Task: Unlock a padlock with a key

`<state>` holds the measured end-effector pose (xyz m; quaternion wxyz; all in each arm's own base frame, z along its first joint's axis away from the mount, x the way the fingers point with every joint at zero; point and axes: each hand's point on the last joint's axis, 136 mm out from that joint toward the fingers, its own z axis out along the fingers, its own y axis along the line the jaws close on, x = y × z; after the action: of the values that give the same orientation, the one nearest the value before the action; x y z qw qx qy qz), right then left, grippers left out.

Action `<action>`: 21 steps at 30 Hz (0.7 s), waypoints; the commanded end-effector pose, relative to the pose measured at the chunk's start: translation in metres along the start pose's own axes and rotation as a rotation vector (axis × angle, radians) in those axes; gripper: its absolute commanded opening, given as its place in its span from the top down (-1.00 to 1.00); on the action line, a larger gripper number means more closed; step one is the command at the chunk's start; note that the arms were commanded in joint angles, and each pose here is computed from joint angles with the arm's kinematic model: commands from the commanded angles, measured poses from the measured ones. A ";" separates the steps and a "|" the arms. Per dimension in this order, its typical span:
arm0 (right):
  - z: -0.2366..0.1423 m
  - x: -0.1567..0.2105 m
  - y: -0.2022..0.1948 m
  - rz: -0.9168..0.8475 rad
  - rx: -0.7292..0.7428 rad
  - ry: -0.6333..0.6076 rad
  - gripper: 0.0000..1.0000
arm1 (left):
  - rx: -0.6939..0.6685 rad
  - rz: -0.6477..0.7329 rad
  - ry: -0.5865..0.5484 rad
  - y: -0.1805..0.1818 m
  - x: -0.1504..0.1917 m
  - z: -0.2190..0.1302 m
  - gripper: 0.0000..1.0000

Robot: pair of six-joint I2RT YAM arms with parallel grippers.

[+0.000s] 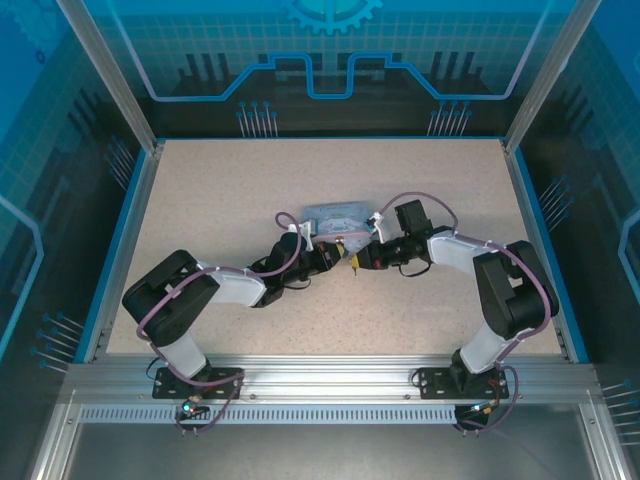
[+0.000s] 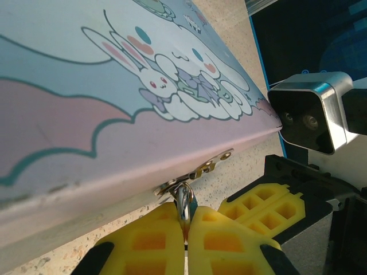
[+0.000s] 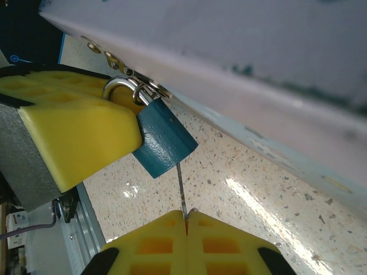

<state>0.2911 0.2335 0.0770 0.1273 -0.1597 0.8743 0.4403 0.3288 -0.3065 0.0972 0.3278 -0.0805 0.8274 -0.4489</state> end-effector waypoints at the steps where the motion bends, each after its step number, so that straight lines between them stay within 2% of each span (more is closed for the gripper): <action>1: 0.000 -0.010 0.013 -0.045 -0.053 -0.043 0.96 | 0.092 0.008 -0.016 -0.021 -0.004 -0.008 1.00; 9: -0.005 -0.012 0.014 -0.034 -0.097 -0.081 0.97 | 0.164 -0.010 -0.022 -0.041 -0.009 -0.016 1.00; 21: -0.021 -0.025 0.020 -0.074 -0.163 -0.143 0.96 | 0.215 0.017 0.045 -0.055 0.000 -0.023 1.00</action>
<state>0.2914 0.2336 0.0919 0.1520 -0.1544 0.8379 0.5009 0.3237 -0.3049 0.1210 0.3333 -0.0793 0.8063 -0.4822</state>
